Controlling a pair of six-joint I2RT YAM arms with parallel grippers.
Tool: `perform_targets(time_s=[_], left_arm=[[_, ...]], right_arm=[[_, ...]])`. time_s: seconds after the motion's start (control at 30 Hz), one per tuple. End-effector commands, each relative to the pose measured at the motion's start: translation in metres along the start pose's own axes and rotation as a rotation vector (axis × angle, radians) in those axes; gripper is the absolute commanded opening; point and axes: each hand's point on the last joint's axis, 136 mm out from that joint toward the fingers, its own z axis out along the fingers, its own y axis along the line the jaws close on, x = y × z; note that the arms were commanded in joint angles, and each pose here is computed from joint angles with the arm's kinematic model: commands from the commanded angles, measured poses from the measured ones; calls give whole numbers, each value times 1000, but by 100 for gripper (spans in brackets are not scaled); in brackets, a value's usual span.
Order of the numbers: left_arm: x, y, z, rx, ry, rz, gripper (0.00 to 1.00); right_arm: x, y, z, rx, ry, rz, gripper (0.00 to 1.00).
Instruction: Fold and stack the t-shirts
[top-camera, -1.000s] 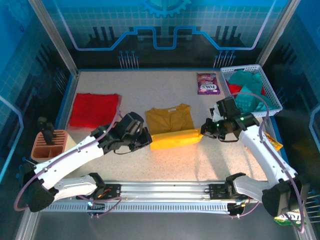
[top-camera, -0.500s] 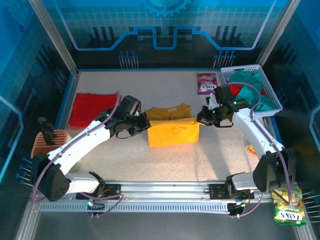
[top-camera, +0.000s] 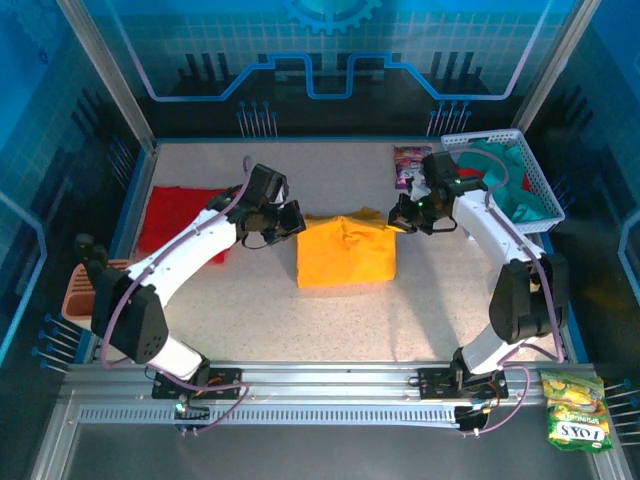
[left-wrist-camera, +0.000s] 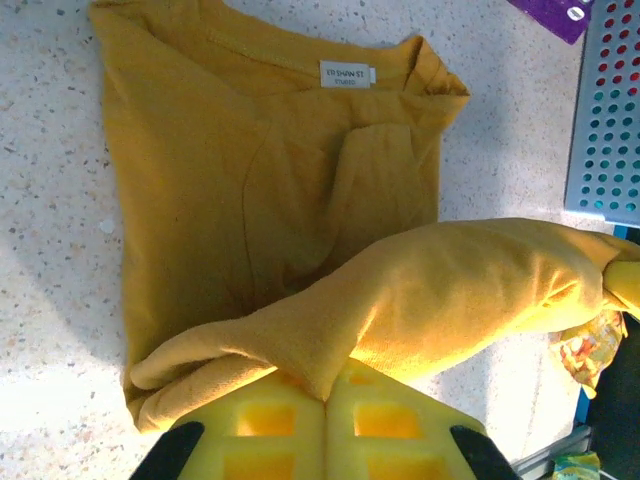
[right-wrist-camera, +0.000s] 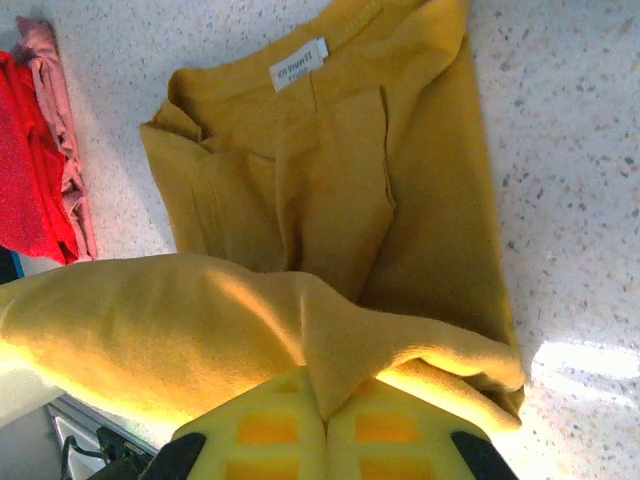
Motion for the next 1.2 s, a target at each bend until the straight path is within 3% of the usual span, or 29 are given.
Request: perform_targets(time_s=[0.0, 0.53, 0.8, 1.07, 1.13, 1.17], left_arm=[[-12, -5, 4, 28, 13, 33, 0], [-37, 24, 31, -6, 22, -22, 0], [-44, 37, 48, -28, 42, -26, 0], [-57, 48, 69, -46, 32, -24, 0], [-60, 54, 76, -60, 37, -32, 0], [-61, 56, 79, -63, 44, -33, 2]], right_arm=[[-17, 7, -1, -35, -14, -24, 0], [-42, -6, 38, -11, 44, 2, 0], [-55, -13, 50, 4, 20, 8, 6], [-73, -12, 71, -19, 26, 26, 4], [-80, -10, 76, -35, 20, 22, 14], [-84, -10, 79, -42, 15, 25, 30]])
